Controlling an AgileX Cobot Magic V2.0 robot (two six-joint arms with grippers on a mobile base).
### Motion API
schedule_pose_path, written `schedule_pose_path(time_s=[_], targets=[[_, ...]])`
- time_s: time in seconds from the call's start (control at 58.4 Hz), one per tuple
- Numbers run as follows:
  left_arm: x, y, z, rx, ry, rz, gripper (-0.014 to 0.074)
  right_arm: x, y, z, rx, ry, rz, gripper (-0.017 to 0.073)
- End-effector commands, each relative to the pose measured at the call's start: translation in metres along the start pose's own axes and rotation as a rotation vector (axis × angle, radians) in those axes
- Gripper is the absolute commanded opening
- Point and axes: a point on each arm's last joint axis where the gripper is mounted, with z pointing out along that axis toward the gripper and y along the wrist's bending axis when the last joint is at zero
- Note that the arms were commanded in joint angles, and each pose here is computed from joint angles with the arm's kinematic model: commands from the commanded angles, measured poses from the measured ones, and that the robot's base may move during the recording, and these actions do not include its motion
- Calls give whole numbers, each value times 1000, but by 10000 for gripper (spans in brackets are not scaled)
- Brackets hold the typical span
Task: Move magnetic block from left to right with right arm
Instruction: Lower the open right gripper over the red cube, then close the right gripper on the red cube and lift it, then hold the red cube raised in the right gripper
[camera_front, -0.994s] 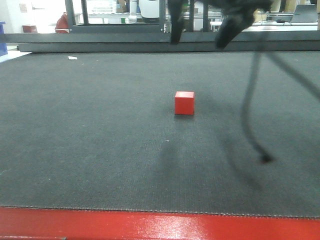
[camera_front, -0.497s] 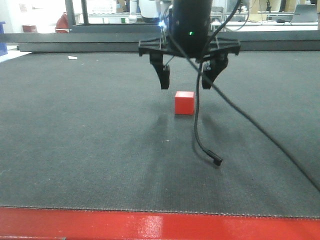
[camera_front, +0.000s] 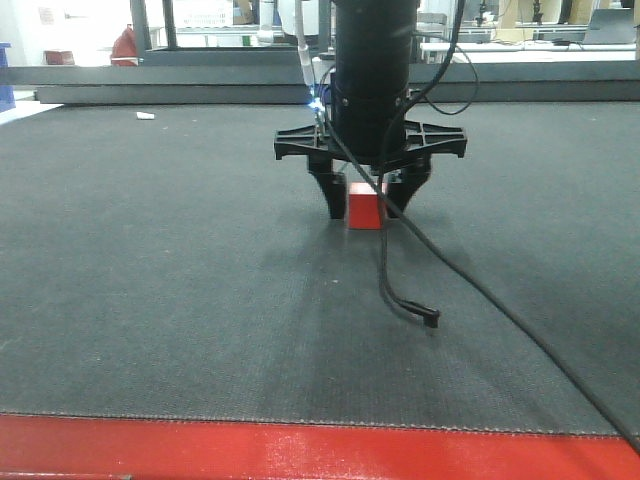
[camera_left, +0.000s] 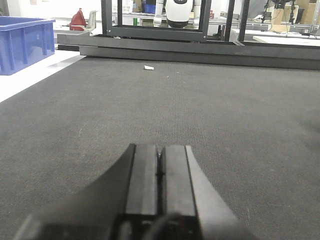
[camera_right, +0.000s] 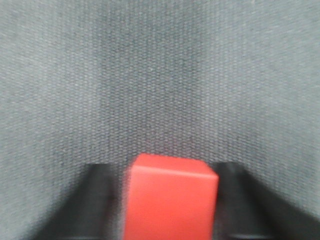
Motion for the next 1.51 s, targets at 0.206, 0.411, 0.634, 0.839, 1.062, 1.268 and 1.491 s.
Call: schedule_pose_path(time_s=[0.206,0.411,0.634,0.839,1.062,1.268,1.491], targets=[[-7,0,-1,1,-96,-12,-126,-36,-11,-61,-95,-188,-12,246],[-7,0,-1,1,-96,-12,-126,-49,-37,-104,-109,-227,-185,246],[-7,0,-1,1,-96,-12,-126,-33,-96,-141,-74,-252,-281,246],[-7,0,-1,1,-96,-12,-126,8,-155,-163,-60,-315,-251,246],[-7,0,-1,1,-96,-12,-126,72,-196,-181,-37,-359,-254,246],[-7,0,-1,1,-96,-12,-126,127,-212,-195,-62,-429,-259,246],[-7,0,-1,1,-96,-12,-126,173,-220,-228,-128,-559,-295,246]])
